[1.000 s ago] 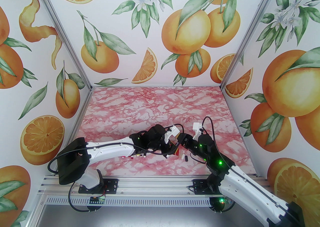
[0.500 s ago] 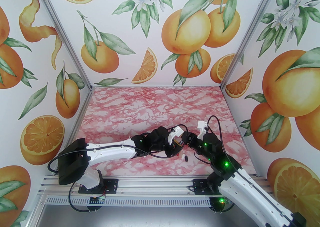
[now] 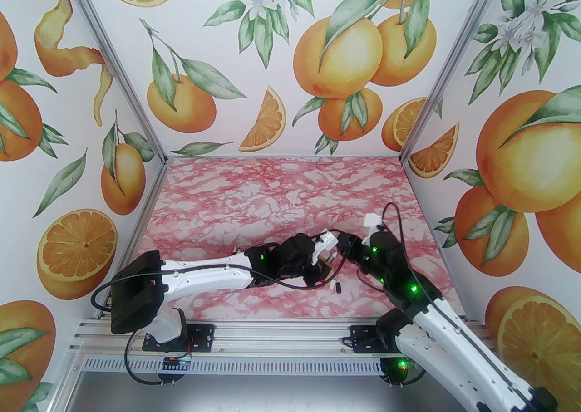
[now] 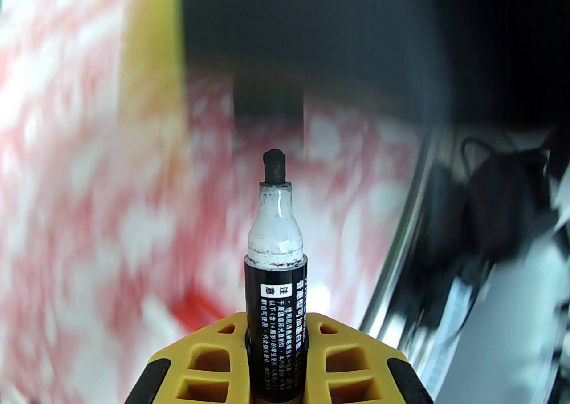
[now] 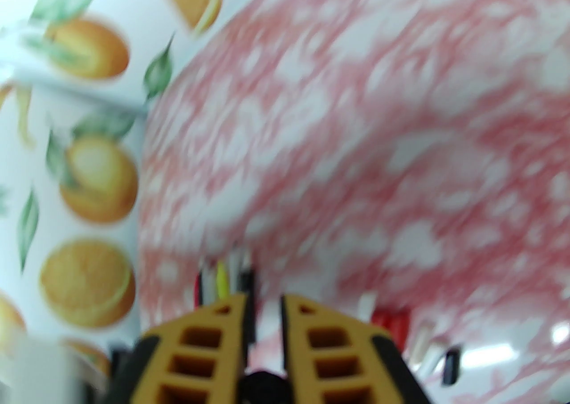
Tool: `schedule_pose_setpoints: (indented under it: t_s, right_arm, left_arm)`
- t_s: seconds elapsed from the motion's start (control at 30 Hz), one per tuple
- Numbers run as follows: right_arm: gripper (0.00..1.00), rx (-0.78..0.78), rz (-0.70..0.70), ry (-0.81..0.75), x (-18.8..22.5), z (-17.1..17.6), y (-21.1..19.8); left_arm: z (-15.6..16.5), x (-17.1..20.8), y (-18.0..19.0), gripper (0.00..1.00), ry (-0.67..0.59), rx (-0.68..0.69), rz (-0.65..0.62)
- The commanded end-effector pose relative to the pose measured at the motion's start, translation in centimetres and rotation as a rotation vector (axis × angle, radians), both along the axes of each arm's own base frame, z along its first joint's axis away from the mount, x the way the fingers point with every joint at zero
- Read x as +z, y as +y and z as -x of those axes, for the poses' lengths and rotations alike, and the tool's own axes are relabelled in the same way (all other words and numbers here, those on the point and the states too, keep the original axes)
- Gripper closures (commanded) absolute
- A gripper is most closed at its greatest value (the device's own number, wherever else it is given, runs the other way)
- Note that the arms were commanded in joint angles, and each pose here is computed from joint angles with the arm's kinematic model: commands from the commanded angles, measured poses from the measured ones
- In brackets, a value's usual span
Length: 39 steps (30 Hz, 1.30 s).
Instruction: Open the pen caps
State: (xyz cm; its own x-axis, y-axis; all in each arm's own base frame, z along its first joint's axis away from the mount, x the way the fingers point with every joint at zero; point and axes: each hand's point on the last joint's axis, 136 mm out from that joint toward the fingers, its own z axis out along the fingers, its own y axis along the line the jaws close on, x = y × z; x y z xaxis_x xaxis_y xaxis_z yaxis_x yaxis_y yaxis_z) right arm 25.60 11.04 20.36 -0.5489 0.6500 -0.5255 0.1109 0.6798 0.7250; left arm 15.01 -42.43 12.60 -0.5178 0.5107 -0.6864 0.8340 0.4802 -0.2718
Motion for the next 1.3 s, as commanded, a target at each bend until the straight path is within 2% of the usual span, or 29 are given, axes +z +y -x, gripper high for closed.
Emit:
schedule_pose_setpoints:
  t_s: [0.0, 0.17, 0.27, 0.4, 0.77, 1.03, 1.27]
  right_arm:
    - [0.95, -0.139, 0.047, -0.110, 3.2, -1.7, -2.5]
    - [0.95, -0.126, 0.052, -0.132, 4.0, -2.0, -2.4]
    - [0.94, -0.064, 0.084, -0.106, 2.9, -1.7, -1.7]
    - [0.93, 0.054, 0.175, -0.003, -0.6, -0.6, -0.6]
    - [0.93, 0.121, 0.391, 0.287, -9.5, 5.1, -1.7]
    - [0.92, 0.120, 0.517, 0.464, -14.7, 7.9, -2.9]
    - [0.90, 0.112, 0.560, 0.485, -15.8, 7.6, -2.8]
  left_arm:
    - [1.9, -3.4, 2.7, 0.97, 0.057, -0.038, -0.158]
    - [2.0, -2.9, 2.6, 0.98, 0.068, -0.030, -0.132]
    - [1.7, -1.7, 2.6, 0.98, 0.068, -0.002, -0.080]
    - [0.8, 0.2, 3.2, 0.98, 0.076, 0.036, 0.004]
    - [-2.2, 4.1, 7.7, 0.96, 0.059, 0.201, 0.192]
    - [-2.3, 3.7, 11.4, 0.94, 0.031, 0.269, 0.208]
    - [-2.1, 3.7, 12.9, 0.94, 0.007, 0.288, 0.221]
